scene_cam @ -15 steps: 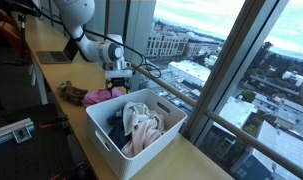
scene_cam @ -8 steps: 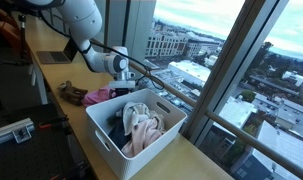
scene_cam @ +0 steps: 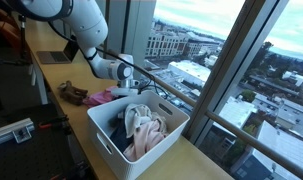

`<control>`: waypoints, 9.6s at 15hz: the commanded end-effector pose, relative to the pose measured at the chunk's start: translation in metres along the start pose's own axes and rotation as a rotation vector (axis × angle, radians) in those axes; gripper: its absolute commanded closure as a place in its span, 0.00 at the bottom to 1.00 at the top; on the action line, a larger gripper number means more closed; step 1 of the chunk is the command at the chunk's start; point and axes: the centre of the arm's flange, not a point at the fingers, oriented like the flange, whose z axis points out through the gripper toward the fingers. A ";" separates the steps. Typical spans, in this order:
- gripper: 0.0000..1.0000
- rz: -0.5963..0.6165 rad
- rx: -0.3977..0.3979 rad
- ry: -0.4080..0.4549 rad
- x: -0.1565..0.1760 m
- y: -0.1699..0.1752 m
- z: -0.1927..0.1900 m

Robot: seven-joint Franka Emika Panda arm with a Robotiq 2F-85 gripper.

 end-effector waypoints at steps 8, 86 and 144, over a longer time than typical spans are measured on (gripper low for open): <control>0.99 -0.028 0.085 0.072 -0.002 -0.059 -0.034; 0.96 0.511 -0.042 0.477 -0.340 0.180 -0.315; 0.28 -0.137 0.378 0.230 0.033 -0.320 -0.056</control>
